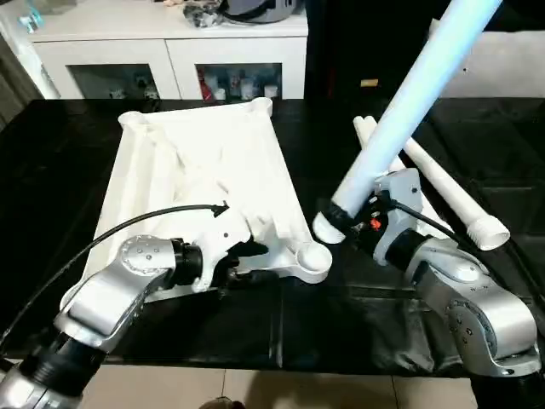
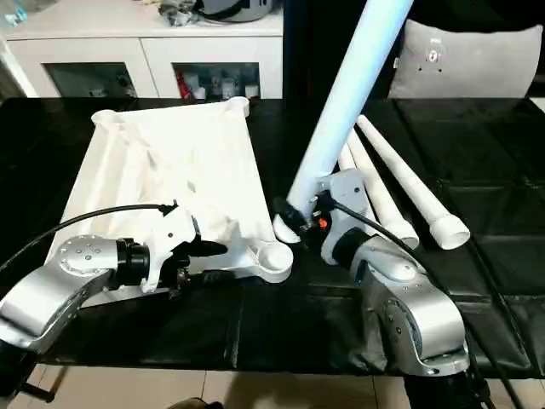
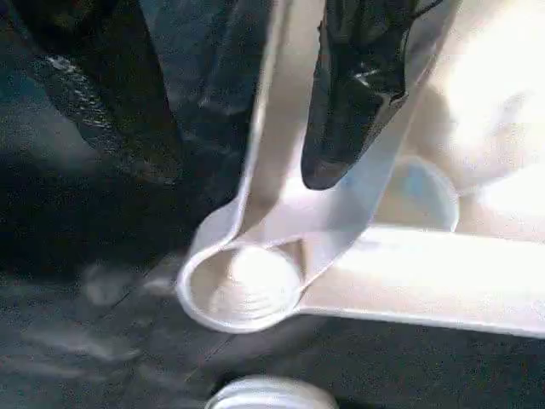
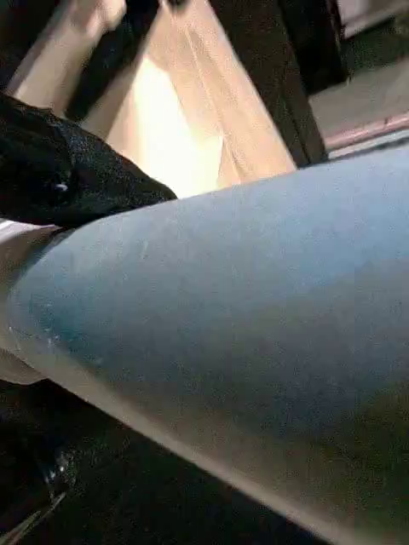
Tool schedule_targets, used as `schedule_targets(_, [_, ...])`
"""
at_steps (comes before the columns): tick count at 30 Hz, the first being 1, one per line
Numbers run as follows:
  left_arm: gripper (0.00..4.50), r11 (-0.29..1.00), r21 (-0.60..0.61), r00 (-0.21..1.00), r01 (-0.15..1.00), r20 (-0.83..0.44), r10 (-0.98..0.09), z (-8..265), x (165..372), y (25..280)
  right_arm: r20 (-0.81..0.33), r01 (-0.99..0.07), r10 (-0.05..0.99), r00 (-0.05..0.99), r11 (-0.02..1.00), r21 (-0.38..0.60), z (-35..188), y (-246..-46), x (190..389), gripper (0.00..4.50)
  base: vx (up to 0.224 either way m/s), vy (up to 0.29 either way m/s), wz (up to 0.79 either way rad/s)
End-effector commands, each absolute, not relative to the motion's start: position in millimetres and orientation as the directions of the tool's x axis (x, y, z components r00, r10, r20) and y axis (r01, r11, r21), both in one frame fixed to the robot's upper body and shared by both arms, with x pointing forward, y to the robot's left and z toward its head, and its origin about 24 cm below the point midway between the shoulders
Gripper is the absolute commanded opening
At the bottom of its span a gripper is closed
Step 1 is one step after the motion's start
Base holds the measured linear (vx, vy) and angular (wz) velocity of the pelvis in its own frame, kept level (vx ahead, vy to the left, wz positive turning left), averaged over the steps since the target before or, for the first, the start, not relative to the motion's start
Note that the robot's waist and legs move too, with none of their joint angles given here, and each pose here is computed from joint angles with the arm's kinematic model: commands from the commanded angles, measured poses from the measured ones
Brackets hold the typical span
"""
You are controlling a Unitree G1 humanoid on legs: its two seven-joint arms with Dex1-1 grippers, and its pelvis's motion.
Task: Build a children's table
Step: Pick table leg, then insert table leg to table base
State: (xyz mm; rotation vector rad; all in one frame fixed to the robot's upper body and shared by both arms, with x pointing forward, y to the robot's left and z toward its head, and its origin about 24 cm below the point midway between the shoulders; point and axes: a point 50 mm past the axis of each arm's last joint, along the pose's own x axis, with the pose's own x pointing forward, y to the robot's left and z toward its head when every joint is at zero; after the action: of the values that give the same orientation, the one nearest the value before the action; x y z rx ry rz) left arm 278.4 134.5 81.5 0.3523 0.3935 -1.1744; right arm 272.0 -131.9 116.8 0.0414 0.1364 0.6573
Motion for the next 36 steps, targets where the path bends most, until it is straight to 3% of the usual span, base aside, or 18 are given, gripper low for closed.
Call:
schedule_targets(1, [2.35, 0.326, 0.078, 0.322, 0.942, -0.479, -0.817, 81.9, 283.3, 133.9, -0.084, -0.639, 0.643, 0.761, 0.765, 0.074, 122.2, -128.6, 272.7, 1.93, 0.0, 0.0, 0.0])
schedule_targets(15, [1.27, 0.297, 0.035, 0.274, 0.954, -0.501, -0.821, 64.9, 290.5, 131.5, -0.133, -0.633, 0.638, 0.759, 0.77, 0.083, 111.4, -134.4, 266.6, 1.93, 0.0, 0.0, 0.0])
schedule_targets(22, [0.45, 0.263, 0.03, 0.237, 0.964, -0.536, -0.81, 56.6, 291.4, 135.7, -0.156, -0.645, 0.651, 0.743, 0.758, 0.092, 110.3, -131.0, 266.0, 1.93, 0.0, 0.0, 0.0])
schedule_targets(29, [0.04, 0.261, 0.034, 0.239, 0.965, -0.532, -0.812, 57.7, 295.6, 138.9, -0.169, -0.662, 0.669, 0.724, 0.743, 0.101, 110.5, -130.8, 267.2, 1.93, 0.0, 0.0, 0.0])
schedule_targets(36, [0.0, 0.224, 0.066, 0.225, 0.972, -0.519, -0.825, 60.1, 294.0, 137.8, -0.206, -0.716, 0.716, 0.667, 0.692, 0.09, 110.8, -123.4, 269.7, 1.93, 0.0, 0.0, 0.0])
